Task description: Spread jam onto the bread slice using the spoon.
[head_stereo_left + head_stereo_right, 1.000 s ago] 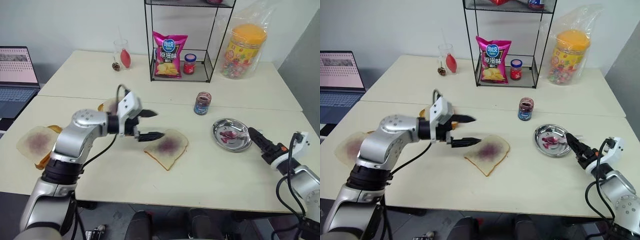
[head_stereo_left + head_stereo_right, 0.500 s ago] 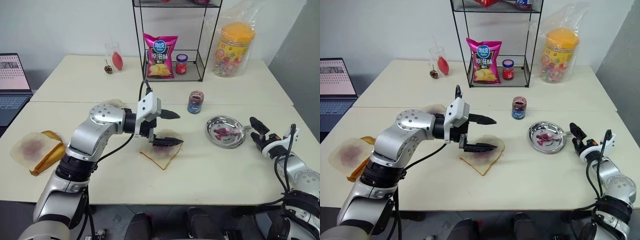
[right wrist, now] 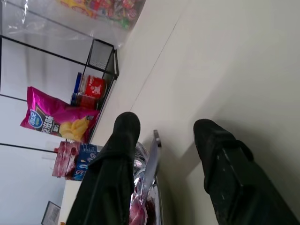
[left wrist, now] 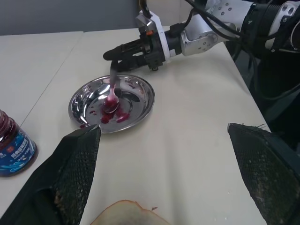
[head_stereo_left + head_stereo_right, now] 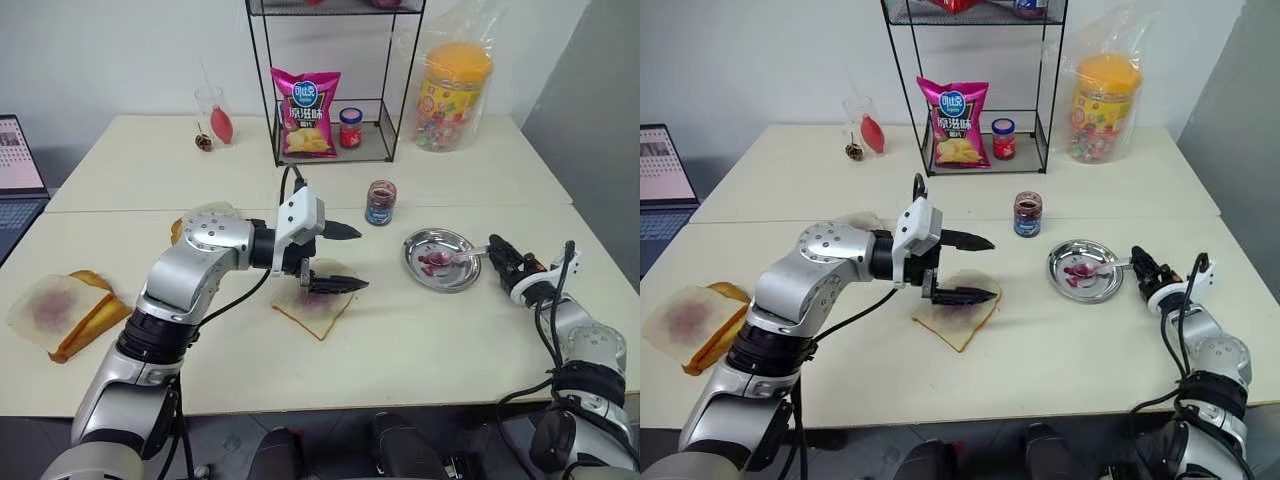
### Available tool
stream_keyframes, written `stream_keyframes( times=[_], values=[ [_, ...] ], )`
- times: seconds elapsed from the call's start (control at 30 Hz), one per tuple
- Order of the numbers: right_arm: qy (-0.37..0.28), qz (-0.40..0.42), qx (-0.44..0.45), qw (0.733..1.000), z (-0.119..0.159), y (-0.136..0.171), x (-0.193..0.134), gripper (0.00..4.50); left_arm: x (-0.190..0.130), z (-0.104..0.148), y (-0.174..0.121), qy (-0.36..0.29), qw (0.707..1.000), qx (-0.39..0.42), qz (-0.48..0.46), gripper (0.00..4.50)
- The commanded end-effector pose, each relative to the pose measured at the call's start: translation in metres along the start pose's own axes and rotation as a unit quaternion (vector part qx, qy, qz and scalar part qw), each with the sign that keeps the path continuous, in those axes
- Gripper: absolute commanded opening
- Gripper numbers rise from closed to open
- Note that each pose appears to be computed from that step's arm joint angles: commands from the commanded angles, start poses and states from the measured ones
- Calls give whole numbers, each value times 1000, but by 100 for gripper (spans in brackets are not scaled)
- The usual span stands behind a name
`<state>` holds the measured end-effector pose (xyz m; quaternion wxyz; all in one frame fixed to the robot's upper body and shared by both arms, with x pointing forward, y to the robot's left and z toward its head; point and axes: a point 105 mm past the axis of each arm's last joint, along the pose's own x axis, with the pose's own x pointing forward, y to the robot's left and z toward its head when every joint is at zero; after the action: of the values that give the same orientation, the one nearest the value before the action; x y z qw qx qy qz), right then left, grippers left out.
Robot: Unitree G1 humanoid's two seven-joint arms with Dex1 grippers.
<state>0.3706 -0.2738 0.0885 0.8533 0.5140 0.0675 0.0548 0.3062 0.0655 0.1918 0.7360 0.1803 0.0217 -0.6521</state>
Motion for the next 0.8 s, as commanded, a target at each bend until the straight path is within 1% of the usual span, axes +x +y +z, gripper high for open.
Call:
stream_keyframes(
  times=[0.03,0.1,0.13,0.17,0.2,0.4,0.53,0.57,0.67,0.8],
  values=[
    [7,3,-1,1000,-4,2,3,99,1,7,1,-8,1000,21,1,450],
    [9,6,-3,1000,-4,3,5,58,1,8,2,-9,1000,22,3,450],
    [9,7,-3,1000,-3,4,6,45,1,8,3,-9,1000,22,4,450],
    [9,8,-3,1000,-3,5,6,15,1,8,3,-9,1000,23,5,450],
    [9,9,-3,1000,-3,5,6,5,1,7,3,-9,1000,23,5,450],
    [12,8,-7,1000,-2,3,5,5,1,6,4,-9,1000,24,10,450],
    [13,29,-31,999,4,14,0,5,-3,6,8,-9,999,26,25,450],
    [10,38,-39,998,8,21,-1,5,-6,6,10,-9,999,23,32,450],
    [-4,79,-64,995,24,56,-5,5,-22,6,21,-14,998,7,66,450],
    [-13,130,-95,987,33,107,-3,5,-36,6,31,-28,993,-15,110,450]
  ],
)
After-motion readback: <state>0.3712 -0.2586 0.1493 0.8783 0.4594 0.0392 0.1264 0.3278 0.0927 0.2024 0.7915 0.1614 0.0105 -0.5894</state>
